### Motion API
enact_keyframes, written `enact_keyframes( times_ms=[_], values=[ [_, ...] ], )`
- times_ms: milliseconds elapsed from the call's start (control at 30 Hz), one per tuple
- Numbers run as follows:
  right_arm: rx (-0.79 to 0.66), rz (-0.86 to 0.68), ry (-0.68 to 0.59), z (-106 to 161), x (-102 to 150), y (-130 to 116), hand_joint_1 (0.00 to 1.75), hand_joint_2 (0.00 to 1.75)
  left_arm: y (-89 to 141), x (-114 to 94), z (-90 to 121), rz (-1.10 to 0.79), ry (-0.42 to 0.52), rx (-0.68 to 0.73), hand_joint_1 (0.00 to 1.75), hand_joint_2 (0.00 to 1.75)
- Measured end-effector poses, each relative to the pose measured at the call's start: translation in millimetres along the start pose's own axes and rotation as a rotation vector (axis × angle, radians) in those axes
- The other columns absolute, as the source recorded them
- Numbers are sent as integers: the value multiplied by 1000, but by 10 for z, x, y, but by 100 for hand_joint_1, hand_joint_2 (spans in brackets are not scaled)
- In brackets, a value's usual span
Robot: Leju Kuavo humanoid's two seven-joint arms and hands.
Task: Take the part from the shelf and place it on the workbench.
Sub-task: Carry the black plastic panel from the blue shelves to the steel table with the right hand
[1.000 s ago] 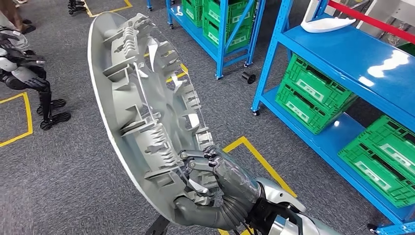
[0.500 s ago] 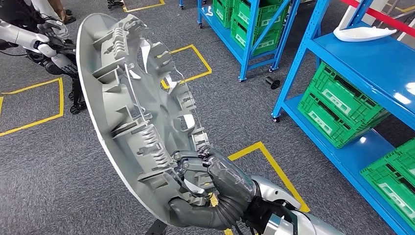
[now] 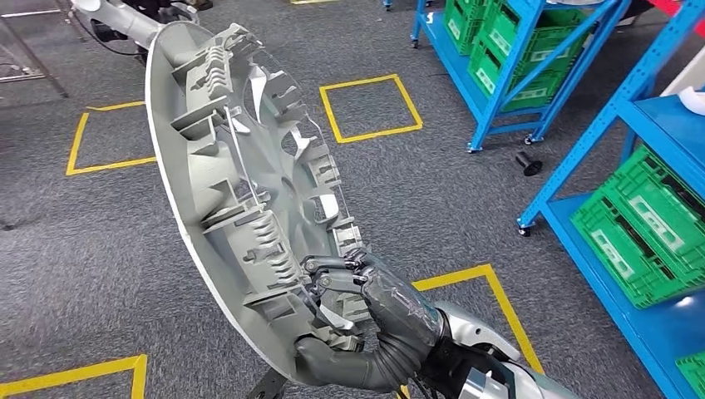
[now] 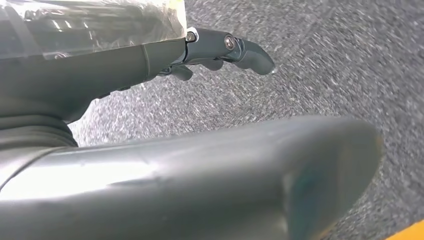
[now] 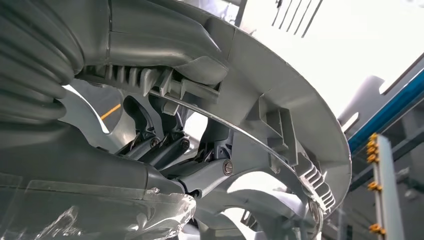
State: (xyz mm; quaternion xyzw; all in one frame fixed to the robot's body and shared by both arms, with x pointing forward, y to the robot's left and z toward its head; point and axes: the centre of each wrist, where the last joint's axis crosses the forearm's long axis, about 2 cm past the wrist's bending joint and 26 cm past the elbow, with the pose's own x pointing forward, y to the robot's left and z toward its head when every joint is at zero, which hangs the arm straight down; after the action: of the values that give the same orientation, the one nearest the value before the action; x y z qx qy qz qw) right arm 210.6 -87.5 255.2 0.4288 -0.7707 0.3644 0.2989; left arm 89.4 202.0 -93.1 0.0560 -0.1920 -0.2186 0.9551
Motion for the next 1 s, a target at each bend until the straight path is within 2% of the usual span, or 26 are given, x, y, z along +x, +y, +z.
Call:
enact_keyframes(
  times_ms=[1000],
  values=[
    [6, -3, 0, 6, 1, 14, 175, 175, -5, -6, 1, -24, 14, 9, 0, 175]
  ],
)
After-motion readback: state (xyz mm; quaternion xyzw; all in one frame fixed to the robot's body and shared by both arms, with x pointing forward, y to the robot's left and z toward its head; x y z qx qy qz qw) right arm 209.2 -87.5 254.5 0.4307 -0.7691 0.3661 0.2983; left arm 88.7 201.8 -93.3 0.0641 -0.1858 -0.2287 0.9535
